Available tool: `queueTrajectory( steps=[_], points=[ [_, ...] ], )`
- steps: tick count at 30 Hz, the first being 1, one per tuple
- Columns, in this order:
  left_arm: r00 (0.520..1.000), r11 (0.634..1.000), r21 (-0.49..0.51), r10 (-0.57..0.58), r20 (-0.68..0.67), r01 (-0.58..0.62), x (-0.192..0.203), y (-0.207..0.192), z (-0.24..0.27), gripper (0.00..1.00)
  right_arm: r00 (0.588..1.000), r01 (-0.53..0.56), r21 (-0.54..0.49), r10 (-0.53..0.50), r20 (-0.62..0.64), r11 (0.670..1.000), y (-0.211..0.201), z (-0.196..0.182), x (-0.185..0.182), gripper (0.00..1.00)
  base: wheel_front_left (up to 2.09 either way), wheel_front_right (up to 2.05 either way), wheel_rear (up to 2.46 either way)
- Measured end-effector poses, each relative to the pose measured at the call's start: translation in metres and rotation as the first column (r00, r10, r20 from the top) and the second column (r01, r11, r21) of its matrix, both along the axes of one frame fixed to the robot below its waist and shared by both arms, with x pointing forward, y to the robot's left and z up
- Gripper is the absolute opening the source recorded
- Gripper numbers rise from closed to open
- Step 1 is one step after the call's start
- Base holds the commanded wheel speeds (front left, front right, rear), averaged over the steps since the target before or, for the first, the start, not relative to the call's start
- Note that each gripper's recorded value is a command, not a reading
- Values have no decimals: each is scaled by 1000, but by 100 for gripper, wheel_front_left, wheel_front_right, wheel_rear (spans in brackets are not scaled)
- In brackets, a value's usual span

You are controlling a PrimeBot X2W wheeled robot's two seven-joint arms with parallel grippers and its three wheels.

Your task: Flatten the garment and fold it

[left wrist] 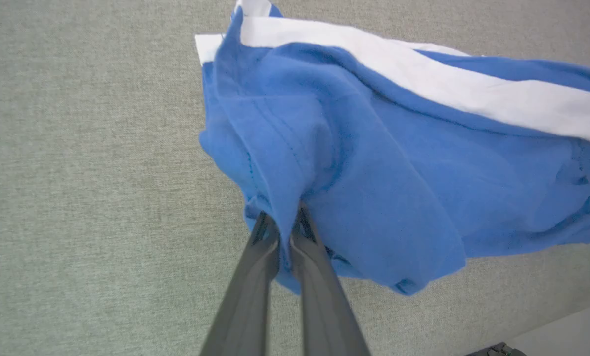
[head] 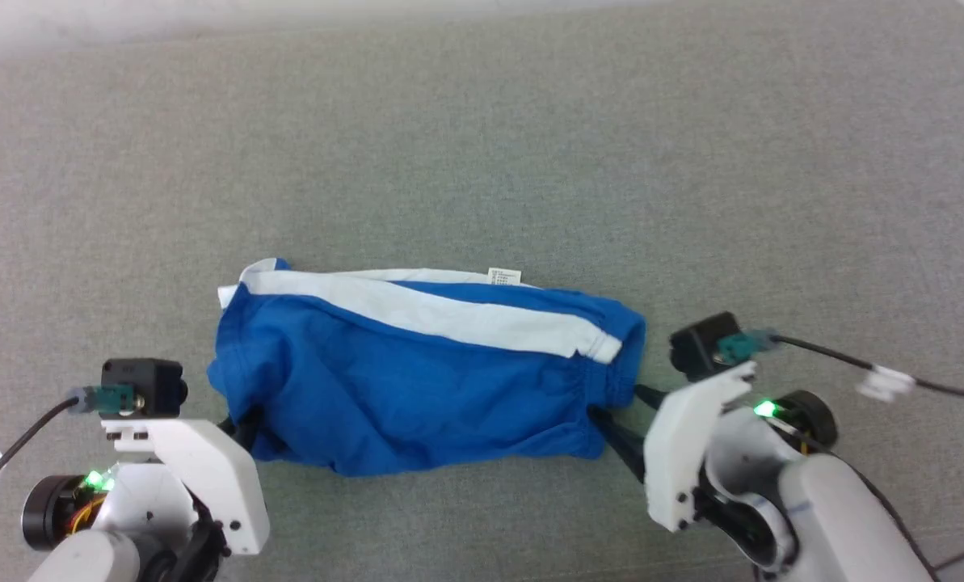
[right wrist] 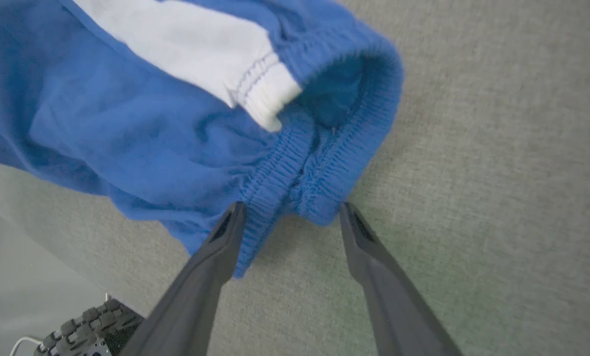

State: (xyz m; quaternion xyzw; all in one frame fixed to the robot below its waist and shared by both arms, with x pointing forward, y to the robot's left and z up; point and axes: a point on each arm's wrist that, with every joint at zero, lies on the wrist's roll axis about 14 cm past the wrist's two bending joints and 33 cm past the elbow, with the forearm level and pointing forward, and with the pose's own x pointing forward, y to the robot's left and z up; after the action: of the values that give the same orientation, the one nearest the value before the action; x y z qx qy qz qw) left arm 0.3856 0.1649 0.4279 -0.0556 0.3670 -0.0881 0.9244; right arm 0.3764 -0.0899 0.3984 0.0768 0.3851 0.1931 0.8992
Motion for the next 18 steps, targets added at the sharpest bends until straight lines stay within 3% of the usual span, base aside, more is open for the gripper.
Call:
queueTrajectory(
  steps=[6, 7, 9, 10, 18],
  points=[
    [1000, 1000, 3, -9, -6, 10, 9, -2, -9, 0, 988, -88, -23, 84, -129, 996, 18, -32, -1, 100, 0, 0, 0],
    [1000, 1000, 4, -12, -11, 12, 10, -2, -10, 0, 984, -103, -21, 99, -145, 994, 22, -34, -1, 91, 0, 0, 0],
    [1000, 1000, 7, -18, -19, 18, 10, -2, -14, 0, 981, -121, -18, 116, -157, 993, 25, -36, 1, 5, 0, 0, 0],
    [1000, 1000, 8, -18, -21, 18, 11, -1, -15, 0, 979, -124, -12, 120, -164, 992, 26, -37, 1, 0, 0, 0, 0],
    [1000, 1000, 15, -3, -5, 3, 3, 5, -11, 0, 986, -100, 59, 107, -129, 993, 30, -22, 4, 0, 0, 0, 0]
  ],
)
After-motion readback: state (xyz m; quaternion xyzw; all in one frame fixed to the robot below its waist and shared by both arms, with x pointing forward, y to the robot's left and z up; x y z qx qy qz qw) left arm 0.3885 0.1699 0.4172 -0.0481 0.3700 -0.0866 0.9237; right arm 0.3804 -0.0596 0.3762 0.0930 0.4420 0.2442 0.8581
